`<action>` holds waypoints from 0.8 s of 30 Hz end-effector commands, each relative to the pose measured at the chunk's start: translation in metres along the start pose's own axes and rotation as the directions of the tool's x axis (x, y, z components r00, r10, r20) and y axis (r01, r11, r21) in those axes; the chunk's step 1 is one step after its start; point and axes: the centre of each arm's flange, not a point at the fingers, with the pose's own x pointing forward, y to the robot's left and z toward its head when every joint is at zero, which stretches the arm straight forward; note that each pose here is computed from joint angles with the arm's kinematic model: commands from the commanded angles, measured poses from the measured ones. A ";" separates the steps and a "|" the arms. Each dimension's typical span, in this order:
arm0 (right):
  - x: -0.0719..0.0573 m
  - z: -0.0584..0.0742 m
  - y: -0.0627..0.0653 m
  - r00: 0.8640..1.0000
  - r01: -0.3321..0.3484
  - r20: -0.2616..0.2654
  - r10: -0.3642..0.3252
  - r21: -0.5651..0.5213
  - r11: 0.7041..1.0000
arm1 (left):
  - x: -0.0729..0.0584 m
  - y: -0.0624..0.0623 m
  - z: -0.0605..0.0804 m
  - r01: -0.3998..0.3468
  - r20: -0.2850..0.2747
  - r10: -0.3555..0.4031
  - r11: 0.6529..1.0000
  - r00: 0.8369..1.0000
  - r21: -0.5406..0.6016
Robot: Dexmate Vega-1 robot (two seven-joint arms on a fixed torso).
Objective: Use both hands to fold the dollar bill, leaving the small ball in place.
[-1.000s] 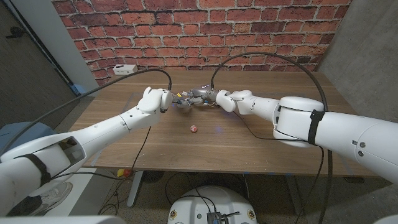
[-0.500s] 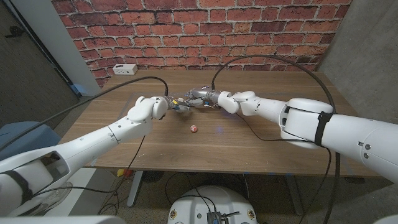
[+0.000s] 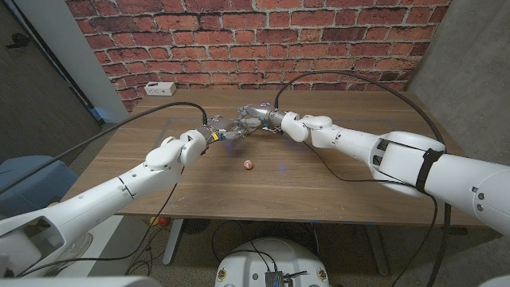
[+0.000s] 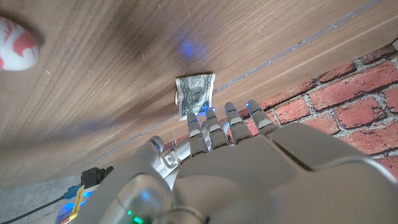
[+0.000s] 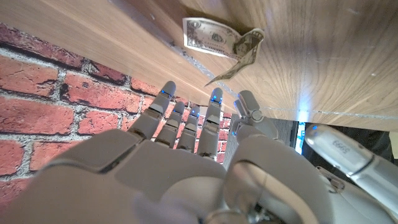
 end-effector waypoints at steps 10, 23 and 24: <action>-0.018 -0.017 -0.010 0.997 0.071 -0.018 -0.068 0.323 0.944 | -0.021 0.021 -0.019 -0.240 0.050 0.266 0.923 0.963 -0.300; -0.040 -0.044 -0.023 0.978 0.194 -0.056 -0.202 0.604 0.773 | -0.024 0.018 -0.034 -0.271 0.020 0.344 0.771 0.939 -0.577; -0.042 -0.045 -0.023 0.976 0.202 -0.060 -0.210 0.615 0.762 | -0.024 0.017 -0.035 -0.272 0.017 0.349 0.759 0.937 -0.591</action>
